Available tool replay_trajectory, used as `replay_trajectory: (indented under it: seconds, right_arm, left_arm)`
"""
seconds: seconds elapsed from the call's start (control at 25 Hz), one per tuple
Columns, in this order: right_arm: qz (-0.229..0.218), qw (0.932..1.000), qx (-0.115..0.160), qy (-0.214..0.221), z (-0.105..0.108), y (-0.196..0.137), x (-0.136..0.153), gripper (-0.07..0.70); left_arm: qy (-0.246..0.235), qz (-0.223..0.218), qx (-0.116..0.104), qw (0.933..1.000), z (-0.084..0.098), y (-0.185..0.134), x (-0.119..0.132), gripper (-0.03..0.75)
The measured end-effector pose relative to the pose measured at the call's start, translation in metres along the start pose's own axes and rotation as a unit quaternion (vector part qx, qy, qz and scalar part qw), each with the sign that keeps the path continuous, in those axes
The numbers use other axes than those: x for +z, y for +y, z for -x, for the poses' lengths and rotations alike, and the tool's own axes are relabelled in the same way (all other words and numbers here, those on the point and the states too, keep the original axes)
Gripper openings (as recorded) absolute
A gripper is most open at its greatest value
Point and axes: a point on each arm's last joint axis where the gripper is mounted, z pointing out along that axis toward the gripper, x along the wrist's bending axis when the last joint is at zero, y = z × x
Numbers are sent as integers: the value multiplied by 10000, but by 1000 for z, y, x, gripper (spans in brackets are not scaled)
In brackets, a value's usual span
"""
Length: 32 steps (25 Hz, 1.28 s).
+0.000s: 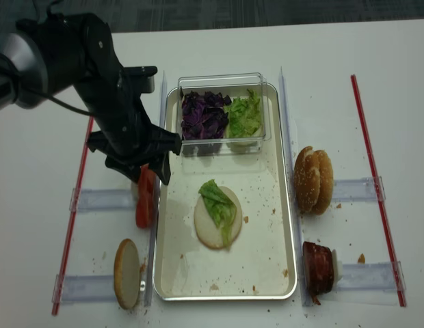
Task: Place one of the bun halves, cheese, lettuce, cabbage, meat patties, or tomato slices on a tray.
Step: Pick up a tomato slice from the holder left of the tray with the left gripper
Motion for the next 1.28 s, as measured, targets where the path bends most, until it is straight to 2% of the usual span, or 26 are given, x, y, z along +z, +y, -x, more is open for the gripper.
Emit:
replay_trajectory:
  seconds: [0.32, 0.56, 0.84, 1.16, 1.28]
  right_arm:
    - [0, 10000, 0, 0, 0, 0, 0, 571]
    - [0, 10000, 0, 0, 0, 0, 0, 571]
    - [0, 10000, 0, 0, 0, 0, 0, 571]
    - [0, 10000, 0, 0, 0, 0, 0, 571]
    - [0, 10000, 0, 0, 0, 0, 0, 571]
  left_arm:
    - [1, 30, -5, 10000, 0, 1, 2, 421]
    - [41, -261, -65, 9996, -3, 6, 22, 418]
    - [30, -190, -42, 9998, -2, 10, 19, 365]
    - [76, -177, -14, 9998, -3, 10, 19, 344]
    - [86, -168, -8, 9998, -3, 10, 19, 309]
